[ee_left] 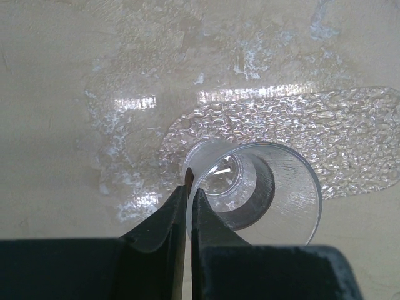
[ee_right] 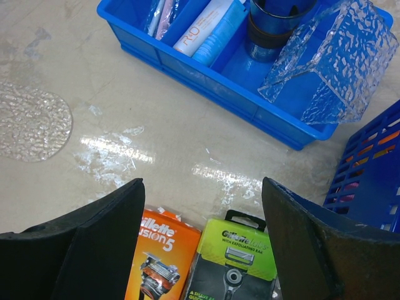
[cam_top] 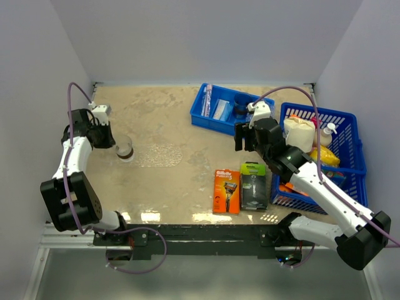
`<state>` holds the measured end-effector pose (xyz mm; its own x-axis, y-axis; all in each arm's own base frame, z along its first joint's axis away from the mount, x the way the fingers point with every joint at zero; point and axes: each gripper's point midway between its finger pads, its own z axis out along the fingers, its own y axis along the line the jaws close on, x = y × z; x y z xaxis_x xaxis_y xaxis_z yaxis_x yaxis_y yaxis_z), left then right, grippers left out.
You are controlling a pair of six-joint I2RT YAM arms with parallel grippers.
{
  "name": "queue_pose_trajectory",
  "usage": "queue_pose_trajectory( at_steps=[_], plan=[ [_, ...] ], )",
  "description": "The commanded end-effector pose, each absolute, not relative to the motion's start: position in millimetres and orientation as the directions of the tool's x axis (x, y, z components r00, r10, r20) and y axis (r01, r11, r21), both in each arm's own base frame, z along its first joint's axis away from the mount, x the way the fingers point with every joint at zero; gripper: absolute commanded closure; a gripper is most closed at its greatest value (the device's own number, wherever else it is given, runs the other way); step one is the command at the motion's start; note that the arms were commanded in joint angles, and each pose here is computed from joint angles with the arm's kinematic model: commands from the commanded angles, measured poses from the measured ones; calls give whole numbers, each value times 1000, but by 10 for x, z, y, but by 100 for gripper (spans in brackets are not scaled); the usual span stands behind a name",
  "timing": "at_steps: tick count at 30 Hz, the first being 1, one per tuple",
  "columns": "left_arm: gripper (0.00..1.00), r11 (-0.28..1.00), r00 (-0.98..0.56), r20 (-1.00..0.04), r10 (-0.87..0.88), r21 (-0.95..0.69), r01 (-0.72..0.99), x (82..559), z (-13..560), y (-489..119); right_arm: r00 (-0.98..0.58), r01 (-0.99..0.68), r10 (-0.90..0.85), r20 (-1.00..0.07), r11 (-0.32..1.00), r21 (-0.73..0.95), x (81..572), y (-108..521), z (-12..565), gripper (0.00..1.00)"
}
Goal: Prepare toiletry sets of a toothbrush and toothpaste on the tray
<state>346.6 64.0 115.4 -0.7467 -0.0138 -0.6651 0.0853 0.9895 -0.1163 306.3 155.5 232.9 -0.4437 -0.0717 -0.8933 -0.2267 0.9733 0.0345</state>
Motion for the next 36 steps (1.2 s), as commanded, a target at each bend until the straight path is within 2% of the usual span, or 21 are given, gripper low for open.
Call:
queue_pose_trajectory(
  at_steps=[1, 5, 6, 17, 24, 29, 36],
  plan=[
    [100, 997, -684, -729, -6, -58, 53, 3645, 1409, 800, -407, -230, -53, -912, 972, 46, 3115, 1588, 2456, 22],
    [86, 998, -680, -733, -12, -54, 41, 3657, 1430, 818, -408, -232, -55, -911, 972, 45, 3114, 1594, 2451, 21],
    [80, 998, -679, -734, -13, -54, 39, 3660, 1431, 821, -408, -229, -55, -911, 972, 43, 3117, 1586, 2451, 21],
    [51, 995, -661, -750, -21, -81, 60, 3679, 1486, 754, -412, -225, -60, -909, 974, 38, 3117, 1580, 2429, 21],
    [27, 998, -614, -789, -9, -49, 48, 3652, 1644, 772, -406, -222, -53, -913, 974, 42, 3112, 1567, 2473, 20],
    [24, 1000, -566, -825, 1, -8, 13, 3647, 1795, 832, -414, -240, -45, -909, 969, 61, 3106, 1625, 2520, 20],
    [24, 996, -419, -908, 24, -17, 92, 3613, 2191, 578, -403, -223, -50, -914, 974, 45, 3138, 1592, 2726, 20]
  ],
)
